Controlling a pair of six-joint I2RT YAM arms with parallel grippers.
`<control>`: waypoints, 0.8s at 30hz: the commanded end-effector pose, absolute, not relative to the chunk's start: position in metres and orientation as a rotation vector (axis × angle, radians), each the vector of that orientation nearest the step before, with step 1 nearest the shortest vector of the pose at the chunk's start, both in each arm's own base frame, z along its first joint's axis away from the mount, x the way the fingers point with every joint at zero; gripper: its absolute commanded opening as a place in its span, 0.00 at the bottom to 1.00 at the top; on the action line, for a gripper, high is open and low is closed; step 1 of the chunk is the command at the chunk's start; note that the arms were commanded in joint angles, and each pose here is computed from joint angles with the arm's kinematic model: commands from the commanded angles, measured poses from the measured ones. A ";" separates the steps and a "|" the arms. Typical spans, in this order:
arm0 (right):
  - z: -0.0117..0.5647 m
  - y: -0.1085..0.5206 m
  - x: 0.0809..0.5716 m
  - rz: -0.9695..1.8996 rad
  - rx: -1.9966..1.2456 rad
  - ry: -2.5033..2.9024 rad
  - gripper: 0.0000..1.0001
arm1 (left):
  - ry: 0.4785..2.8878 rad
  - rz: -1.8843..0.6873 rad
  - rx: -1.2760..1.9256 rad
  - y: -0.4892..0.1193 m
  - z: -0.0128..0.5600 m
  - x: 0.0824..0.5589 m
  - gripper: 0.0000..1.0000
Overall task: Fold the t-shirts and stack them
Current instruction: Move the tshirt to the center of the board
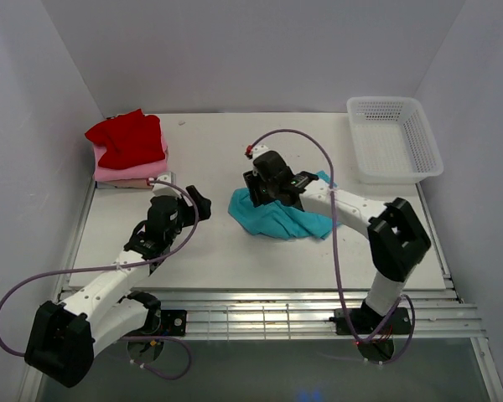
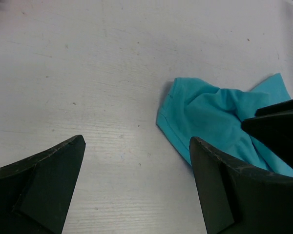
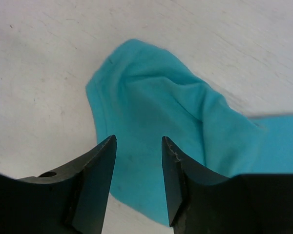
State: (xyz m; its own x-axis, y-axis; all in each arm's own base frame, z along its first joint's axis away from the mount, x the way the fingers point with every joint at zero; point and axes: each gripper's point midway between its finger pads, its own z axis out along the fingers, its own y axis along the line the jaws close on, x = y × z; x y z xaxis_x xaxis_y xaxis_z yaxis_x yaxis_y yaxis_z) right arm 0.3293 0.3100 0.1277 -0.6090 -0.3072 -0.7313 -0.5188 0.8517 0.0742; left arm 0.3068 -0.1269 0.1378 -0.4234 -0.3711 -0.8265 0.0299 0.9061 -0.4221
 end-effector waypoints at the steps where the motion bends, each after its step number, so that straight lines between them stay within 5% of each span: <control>1: 0.112 0.355 0.342 0.408 -0.702 2.251 0.47 | 1.930 -0.361 -0.355 -0.102 0.141 0.303 0.98; 8: 0.073 0.393 0.355 0.421 -0.745 2.314 0.40 | 1.912 -0.329 -0.380 -0.092 0.142 0.295 0.98; 24: 0.065 0.423 0.360 0.469 -0.742 2.320 0.53 | 1.951 -0.349 -0.385 -0.096 0.118 0.291 0.98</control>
State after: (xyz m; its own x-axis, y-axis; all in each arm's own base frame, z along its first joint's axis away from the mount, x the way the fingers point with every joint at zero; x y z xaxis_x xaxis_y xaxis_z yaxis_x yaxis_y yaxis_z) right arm 0.3549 0.4081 0.0581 -0.6326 -0.4094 -0.6575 -0.6168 0.7797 0.1079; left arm 0.2902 -0.0953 0.1185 -0.3906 -0.4070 -0.8257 -0.1078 0.9110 -0.3981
